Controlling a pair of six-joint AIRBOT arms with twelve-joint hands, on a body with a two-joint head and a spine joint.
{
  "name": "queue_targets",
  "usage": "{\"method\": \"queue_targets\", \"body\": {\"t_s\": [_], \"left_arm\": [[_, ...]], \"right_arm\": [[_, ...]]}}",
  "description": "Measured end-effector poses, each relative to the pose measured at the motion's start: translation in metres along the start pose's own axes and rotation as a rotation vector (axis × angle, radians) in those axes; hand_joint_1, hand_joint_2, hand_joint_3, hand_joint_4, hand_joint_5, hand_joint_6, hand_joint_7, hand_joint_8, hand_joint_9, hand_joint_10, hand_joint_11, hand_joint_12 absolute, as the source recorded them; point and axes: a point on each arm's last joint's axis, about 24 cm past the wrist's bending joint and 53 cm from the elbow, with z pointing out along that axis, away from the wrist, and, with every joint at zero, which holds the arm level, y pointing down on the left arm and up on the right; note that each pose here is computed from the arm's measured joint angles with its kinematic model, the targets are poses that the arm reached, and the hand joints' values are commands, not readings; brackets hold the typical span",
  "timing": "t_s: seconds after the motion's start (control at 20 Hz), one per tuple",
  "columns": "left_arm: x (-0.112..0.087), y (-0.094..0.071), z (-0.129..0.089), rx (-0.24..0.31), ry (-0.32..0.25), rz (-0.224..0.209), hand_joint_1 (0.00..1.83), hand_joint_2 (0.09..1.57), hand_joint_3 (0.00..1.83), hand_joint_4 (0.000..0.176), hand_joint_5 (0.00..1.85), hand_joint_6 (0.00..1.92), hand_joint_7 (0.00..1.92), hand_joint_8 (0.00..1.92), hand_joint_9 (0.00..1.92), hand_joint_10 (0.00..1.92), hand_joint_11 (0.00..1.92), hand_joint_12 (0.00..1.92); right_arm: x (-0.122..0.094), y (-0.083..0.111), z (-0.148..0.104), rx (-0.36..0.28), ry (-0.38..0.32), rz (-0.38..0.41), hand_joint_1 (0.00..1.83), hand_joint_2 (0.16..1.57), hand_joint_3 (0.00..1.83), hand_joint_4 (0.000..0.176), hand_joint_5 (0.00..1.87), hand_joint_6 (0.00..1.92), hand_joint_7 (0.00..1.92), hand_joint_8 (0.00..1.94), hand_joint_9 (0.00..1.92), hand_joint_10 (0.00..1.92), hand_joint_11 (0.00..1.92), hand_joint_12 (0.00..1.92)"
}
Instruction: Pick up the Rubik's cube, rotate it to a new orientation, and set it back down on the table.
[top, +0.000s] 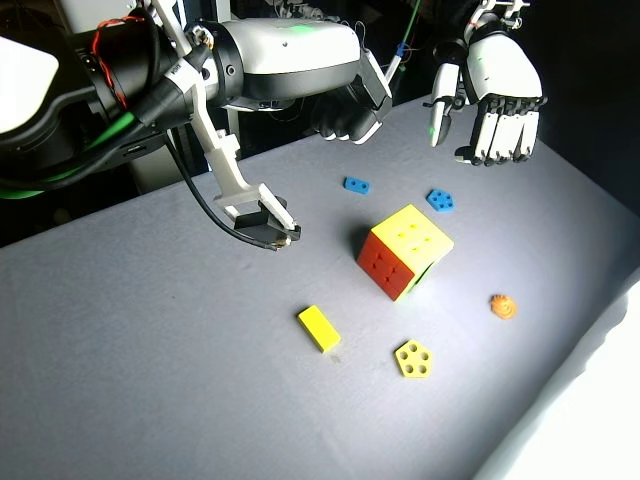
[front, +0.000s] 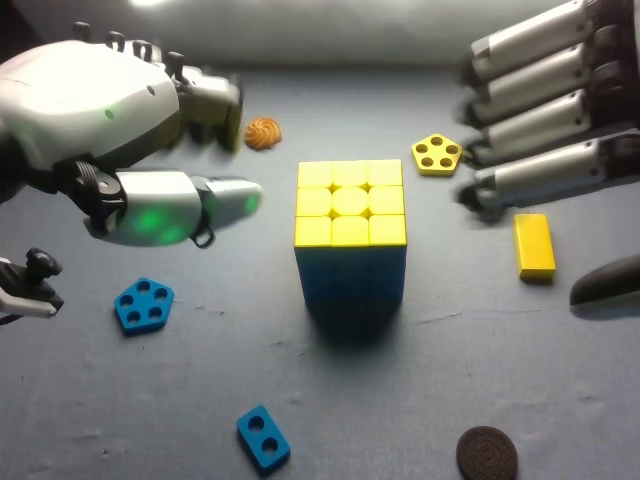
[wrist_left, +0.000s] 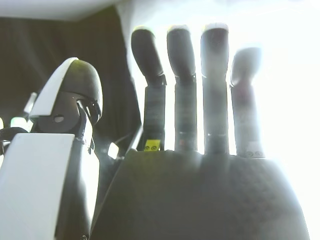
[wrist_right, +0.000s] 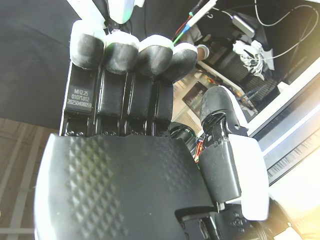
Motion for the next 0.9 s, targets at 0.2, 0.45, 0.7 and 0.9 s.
{"method": "queue_targets", "body": {"t_s": [0.2,0.45,0.7,0.9], "left_arm": [[0.001,0.004,0.0,-0.013,0.005,-0.018,0.1,1.29,0.0,0.0,0.03,0.0,0.09,0.01,0.11,0.01,0.0,0.39],[0.006,0.01,0.004,-0.052,0.025,-0.044,0.16,1.26,0.0,0.001,0.03,0.0,0.08,0.0,0.11,0.0,0.0,0.4],[0.029,0.005,0.022,-0.086,0.077,-0.056,0.53,1.16,0.0,0.0,0.0,0.0,0.01,0.0,0.05,0.0,0.0,0.27],[0.042,0.003,0.033,-0.131,0.097,-0.079,0.78,1.08,0.0,0.0,0.0,0.0,0.0,0.0,0.0,0.0,0.0,0.2]], "right_arm": [[-0.002,0.001,0.0,-0.005,-0.007,0.002,0.07,1.27,0.0,0.0,0.13,0.02,0.19,0.0,0.15,0.04,0.0,0.57],[-0.001,0.001,0.0,-0.006,-0.003,0.0,0.1,1.27,0.0,0.0,0.13,0.01,0.15,0.0,0.14,0.01,0.0,0.45],[-0.001,0.001,0.0,-0.006,-0.003,0.0,0.04,1.27,0.0,0.0,0.06,0.0,0.11,0.0,0.13,0.01,0.0,0.4],[-0.001,0.001,0.0,-0.006,-0.003,-0.001,0.08,1.26,0.0,0.0,0.04,0.0,0.1,0.0,0.12,0.0,0.0,0.43]]}}
